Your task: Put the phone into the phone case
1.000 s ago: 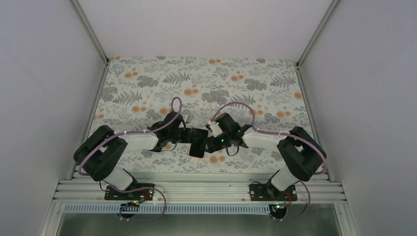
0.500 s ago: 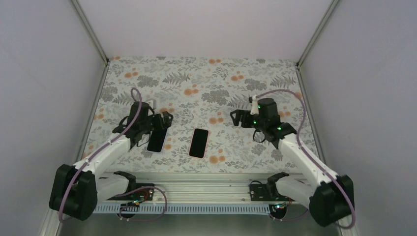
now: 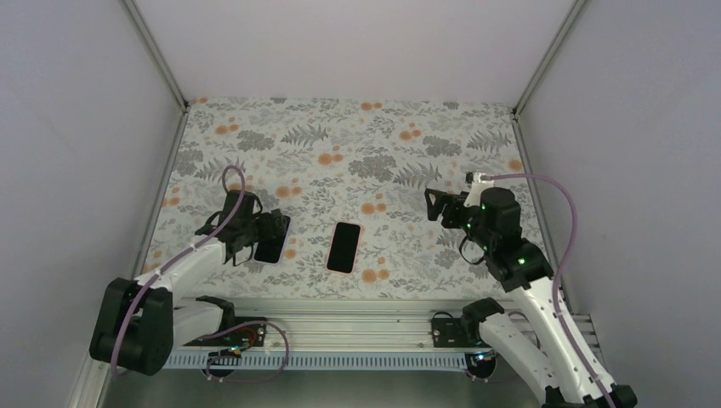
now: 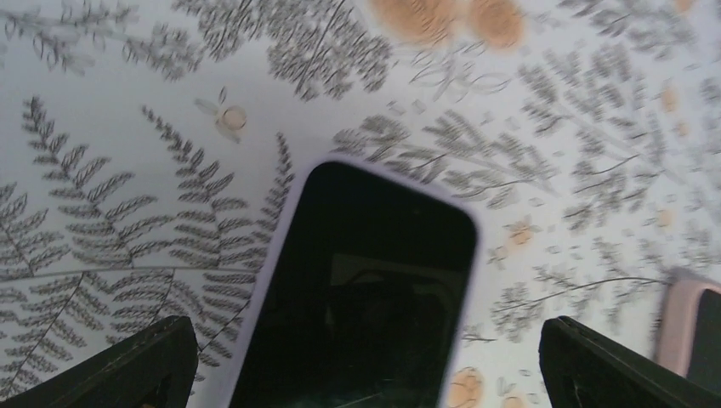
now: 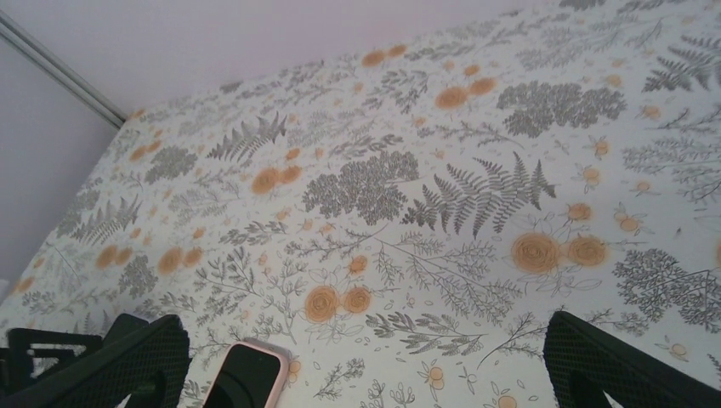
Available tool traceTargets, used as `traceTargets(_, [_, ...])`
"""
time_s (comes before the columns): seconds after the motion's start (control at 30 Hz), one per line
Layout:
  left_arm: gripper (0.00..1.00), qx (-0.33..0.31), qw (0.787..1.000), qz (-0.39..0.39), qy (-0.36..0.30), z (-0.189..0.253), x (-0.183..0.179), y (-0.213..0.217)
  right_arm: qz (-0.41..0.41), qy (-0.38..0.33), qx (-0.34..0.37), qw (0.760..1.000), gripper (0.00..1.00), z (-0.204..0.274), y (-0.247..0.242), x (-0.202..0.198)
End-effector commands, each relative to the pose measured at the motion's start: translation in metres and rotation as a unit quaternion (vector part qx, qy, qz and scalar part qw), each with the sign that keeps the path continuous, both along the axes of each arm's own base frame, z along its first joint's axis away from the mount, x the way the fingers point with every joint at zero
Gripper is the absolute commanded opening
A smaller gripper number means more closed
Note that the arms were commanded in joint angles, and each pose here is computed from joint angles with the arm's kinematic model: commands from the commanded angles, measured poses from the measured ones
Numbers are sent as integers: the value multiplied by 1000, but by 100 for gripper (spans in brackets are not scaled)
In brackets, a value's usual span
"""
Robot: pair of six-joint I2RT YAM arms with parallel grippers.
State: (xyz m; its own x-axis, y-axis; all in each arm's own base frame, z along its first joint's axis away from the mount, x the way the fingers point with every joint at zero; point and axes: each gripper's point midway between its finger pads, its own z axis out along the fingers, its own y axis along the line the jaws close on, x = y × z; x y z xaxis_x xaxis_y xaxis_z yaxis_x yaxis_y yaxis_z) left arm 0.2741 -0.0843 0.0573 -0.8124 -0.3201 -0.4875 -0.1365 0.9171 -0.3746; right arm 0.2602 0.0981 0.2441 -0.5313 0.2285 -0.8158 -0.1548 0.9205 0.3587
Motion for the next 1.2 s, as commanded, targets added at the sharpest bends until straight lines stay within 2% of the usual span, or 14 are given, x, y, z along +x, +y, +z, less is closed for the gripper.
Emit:
traceTargets(0.0, [100,22,999,19,28,-23,-6,11,-22,-19,-3,1000,99,17,-13,-8])
traceTargets(0.17, [100,-8,999,-16,43,-35,-13,-7,-24,-27,-3,999,99,23,-15,-11])
traceTargets(0.6, [100,-96,990,-97,33,-19,-35,-83,-14,-29,5,999,99,21,-11,-12])
traceTargets(0.8, [100,-73,990,-112,33,-22,-25,-98,-12,-32,4,999,99,21,-11,-12])
traceTargets(1.03, [100,-24,994,-96,37,-33,-14,-88,-8,-33,2,999,99,20,-10,-14])
traceTargets(1.17, [100,-3,992,-117,38,-37,-6,-92,-8,-34,4,999,99,20,-10,-13])
